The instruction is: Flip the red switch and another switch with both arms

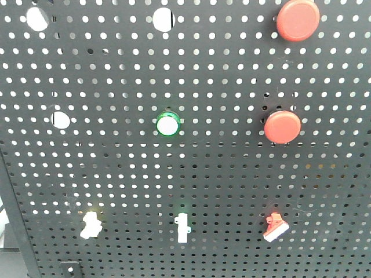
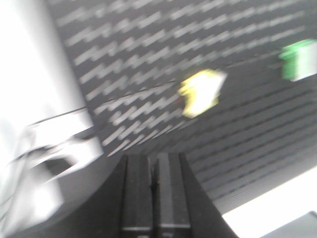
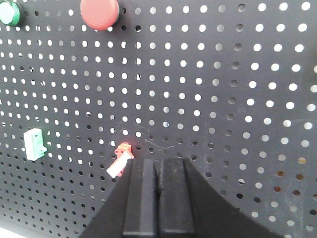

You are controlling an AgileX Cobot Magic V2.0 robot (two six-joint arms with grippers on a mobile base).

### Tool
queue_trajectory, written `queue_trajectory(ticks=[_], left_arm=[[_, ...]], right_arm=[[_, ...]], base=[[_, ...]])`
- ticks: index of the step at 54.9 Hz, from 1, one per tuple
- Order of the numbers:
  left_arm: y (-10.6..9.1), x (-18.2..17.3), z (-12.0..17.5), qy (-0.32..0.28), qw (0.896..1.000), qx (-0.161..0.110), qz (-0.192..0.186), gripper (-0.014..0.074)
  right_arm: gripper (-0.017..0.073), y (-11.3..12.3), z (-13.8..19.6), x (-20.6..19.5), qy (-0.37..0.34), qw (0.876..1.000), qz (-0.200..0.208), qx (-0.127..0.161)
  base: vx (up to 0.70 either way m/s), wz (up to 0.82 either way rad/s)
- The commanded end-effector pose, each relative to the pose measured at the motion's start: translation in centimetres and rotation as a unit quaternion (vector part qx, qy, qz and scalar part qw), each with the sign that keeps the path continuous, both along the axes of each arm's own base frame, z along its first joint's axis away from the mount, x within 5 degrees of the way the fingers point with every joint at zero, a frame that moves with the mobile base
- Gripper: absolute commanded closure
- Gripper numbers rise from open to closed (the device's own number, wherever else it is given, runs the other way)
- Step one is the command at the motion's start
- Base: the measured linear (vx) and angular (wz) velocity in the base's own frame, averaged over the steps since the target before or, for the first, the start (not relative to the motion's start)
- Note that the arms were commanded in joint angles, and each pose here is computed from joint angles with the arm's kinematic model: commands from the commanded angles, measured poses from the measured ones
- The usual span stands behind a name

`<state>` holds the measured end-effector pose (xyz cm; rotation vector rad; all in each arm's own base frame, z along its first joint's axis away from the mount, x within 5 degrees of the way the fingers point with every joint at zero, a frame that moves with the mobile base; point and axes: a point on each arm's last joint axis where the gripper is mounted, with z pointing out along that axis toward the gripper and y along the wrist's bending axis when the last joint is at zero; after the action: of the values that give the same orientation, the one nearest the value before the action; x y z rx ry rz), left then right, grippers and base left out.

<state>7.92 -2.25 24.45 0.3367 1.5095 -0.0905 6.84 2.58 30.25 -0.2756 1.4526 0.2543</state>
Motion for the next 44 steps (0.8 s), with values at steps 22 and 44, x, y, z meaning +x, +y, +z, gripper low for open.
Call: queue_trajectory(ticks=[22,44], left_arm=[[1.7,-2.3,-5.0,0.018,0.994,-0.069,0.082,0.0591],[1.7,-2.3,-5.0,0.018,0.994,-0.069,0.082,0.0591]], right_arm=[[0.0566,-0.3,1.2,0.1,-0.024,1.000,-0.020,0.005],[0.0566,-0.3,1.2,0.1,-0.024,1.000,-0.020,0.005]], base=[[0.00,0.00],[0.00,0.00]])
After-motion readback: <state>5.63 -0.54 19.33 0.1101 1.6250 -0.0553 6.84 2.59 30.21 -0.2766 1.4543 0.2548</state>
